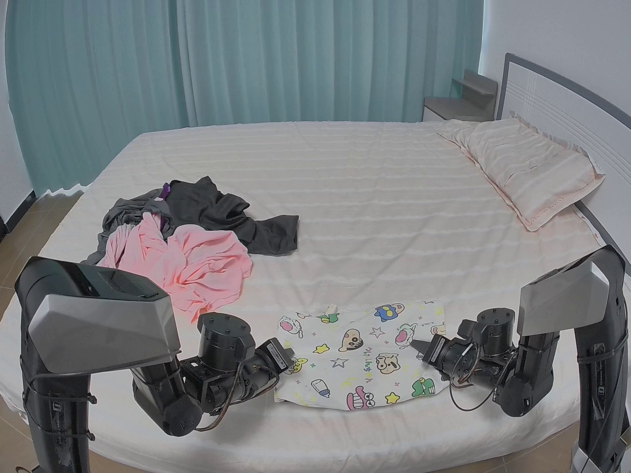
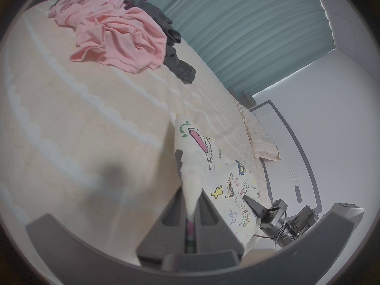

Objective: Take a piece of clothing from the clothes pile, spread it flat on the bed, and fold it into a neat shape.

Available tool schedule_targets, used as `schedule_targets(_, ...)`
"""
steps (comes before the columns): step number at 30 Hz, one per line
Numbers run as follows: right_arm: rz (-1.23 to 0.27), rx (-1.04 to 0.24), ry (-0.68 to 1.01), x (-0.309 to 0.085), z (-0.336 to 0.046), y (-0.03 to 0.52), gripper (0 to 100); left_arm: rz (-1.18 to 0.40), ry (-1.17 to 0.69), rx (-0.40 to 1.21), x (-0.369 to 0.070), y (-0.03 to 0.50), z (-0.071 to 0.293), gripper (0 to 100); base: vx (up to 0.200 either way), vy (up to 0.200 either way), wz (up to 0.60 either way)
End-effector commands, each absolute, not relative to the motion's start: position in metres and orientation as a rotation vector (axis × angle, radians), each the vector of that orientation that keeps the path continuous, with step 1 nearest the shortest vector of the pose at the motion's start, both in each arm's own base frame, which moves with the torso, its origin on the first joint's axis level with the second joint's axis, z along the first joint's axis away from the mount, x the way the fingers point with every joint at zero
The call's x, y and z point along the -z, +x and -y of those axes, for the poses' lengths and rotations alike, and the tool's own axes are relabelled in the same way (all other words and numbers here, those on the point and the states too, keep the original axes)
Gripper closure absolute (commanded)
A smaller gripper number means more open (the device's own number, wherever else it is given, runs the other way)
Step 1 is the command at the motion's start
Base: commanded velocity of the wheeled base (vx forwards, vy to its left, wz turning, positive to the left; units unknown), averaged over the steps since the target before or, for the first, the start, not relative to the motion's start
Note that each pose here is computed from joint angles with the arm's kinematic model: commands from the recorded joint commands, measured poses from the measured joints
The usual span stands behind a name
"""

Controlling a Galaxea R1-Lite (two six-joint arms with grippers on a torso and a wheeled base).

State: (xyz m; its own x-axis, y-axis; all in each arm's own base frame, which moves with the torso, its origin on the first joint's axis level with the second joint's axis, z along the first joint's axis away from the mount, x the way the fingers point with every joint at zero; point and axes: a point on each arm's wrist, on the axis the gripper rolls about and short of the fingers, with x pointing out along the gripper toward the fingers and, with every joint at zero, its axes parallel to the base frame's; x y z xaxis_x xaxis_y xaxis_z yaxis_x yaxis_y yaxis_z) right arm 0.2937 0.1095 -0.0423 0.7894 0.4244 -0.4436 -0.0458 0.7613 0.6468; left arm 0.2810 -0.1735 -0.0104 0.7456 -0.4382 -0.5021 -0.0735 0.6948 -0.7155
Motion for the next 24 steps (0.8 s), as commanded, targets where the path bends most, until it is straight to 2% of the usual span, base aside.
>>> schedule_targets(1, -0.602, -0.281, 0.665, 0.0408, -0.1099, 0.2942, 100, -0.721, -0.788, 0.222, 0.0108, 0.2792, 0.1727, 100, 0.0, 0.2, 0.0)
schedule_targets(18, -0.59, -0.267, 0.665, 0.0371, -0.1087, 0.2933, 100, -0.739, -0.782, 0.212, 0.0138, 0.275, 0.1701, 100, 0.0, 0.2, 0.0)
schedule_targets(24, -0.605, -0.261, 0.676, 0.0361, -0.1076, 0.2887, 100, -0.745, -0.779, 0.215, 0.0149, 0.2736, 0.1716, 100, 0.0, 0.0, 0.0)
